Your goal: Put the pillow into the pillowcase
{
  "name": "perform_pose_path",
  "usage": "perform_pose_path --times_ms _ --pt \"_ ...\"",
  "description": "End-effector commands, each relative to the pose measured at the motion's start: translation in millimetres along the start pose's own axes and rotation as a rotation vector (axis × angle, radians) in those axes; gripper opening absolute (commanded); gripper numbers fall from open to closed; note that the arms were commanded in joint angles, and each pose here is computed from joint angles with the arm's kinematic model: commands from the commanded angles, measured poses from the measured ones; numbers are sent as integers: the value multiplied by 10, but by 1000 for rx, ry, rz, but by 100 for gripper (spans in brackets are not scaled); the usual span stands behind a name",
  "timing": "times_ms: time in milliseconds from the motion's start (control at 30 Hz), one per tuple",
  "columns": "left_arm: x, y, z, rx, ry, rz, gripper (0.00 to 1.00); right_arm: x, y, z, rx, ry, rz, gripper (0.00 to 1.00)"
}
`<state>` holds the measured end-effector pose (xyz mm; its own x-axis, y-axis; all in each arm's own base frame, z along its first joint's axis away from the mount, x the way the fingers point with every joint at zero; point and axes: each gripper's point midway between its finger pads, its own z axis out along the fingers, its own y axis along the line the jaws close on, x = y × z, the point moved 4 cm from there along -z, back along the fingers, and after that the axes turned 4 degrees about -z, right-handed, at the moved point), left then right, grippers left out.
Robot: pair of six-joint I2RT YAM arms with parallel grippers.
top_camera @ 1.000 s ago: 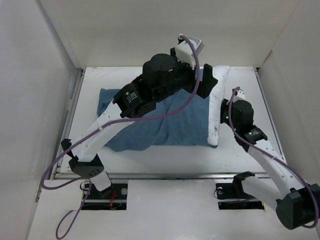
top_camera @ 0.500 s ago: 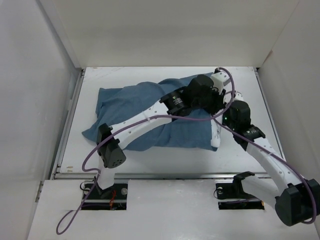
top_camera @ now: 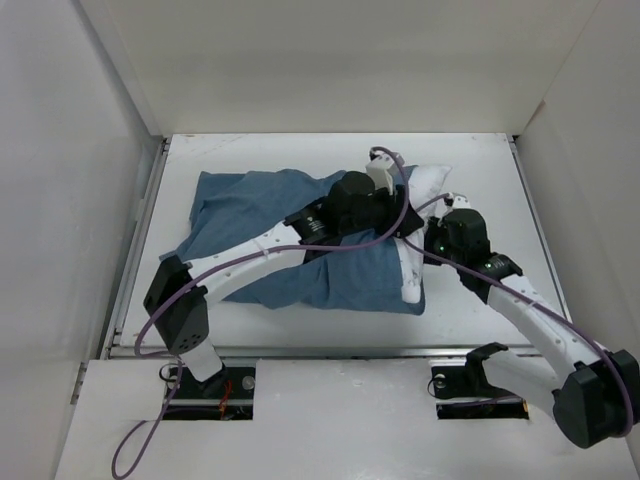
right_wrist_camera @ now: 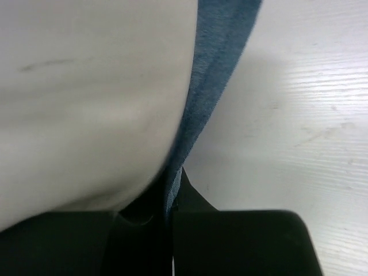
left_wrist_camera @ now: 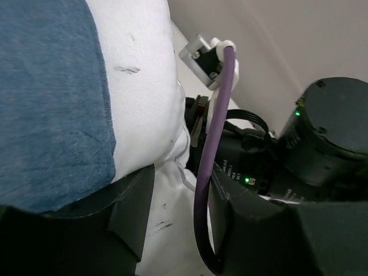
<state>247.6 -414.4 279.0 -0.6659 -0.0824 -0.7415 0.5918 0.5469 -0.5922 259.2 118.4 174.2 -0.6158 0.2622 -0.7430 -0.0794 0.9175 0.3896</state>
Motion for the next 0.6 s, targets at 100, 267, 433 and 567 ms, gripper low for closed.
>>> perform_pose_path --times_ms 100,267,433,567 --pt "170 1389 -628 -504 127 8 41 -612 487 74 -185 -267 112 0" --pt "58 1398 -692 -548 127 5 68 -376 825 239 -170 -260 62 0" --pt "-135 920 -720 -340 61 73 100 -310 810 535 -85 -179 68 0" --pt "-446 499 -957 -205 -24 130 100 -169 811 725 -81 -118 68 0"
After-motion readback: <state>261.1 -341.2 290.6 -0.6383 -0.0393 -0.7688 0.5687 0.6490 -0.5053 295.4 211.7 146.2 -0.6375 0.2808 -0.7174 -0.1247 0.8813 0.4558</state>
